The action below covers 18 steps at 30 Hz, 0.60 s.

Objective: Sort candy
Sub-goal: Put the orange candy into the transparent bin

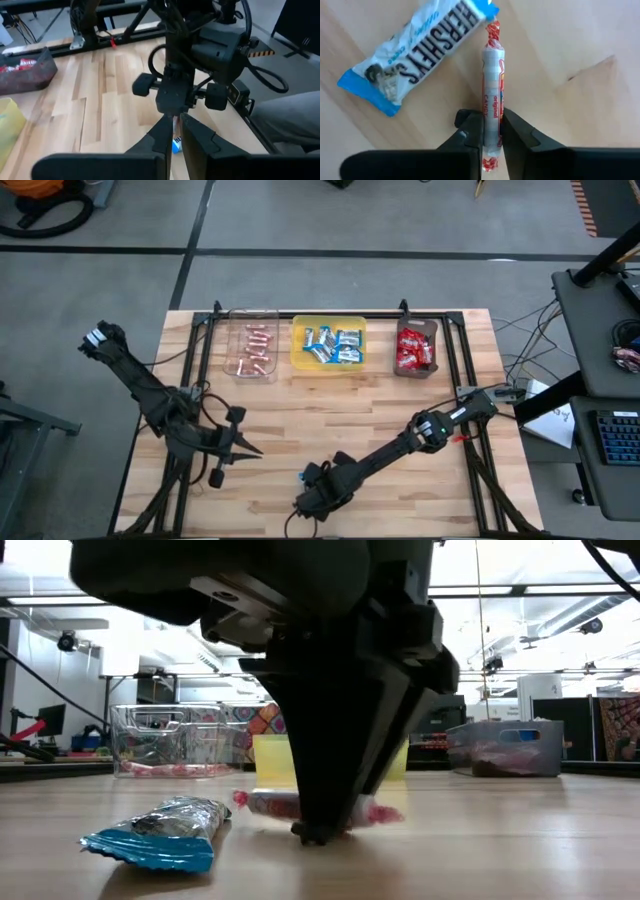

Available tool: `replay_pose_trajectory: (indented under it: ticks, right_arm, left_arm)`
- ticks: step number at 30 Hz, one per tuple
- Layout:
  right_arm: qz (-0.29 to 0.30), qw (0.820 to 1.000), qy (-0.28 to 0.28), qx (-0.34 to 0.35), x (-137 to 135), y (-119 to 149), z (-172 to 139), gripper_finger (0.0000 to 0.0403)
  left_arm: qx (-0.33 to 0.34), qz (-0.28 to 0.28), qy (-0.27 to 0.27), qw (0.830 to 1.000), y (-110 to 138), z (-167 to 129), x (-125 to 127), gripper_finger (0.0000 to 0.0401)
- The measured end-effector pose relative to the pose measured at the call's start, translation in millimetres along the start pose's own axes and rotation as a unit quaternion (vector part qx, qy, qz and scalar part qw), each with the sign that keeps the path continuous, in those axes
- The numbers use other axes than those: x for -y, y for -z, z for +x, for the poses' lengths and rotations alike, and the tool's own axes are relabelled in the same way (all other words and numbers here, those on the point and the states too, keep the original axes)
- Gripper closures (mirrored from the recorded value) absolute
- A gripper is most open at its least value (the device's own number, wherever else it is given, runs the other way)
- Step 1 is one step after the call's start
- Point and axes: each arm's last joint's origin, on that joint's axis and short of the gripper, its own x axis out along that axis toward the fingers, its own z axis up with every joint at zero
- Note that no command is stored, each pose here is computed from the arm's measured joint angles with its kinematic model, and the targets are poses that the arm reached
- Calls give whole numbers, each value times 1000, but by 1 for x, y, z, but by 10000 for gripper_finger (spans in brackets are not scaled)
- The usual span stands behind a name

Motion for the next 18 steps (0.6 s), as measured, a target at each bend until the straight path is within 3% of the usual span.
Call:
replay_pose_trajectory:
  ticks: [7,18]
  right_arm:
    - [-34,998,14,52,3,-6,-21,367]
    - [-81,980,17,179,11,-9,-90,367]
  left_arm:
    - [-17,-10,-1,1000,7,15,9,381]
    - [13,-29,16,999,4,27,22,361]
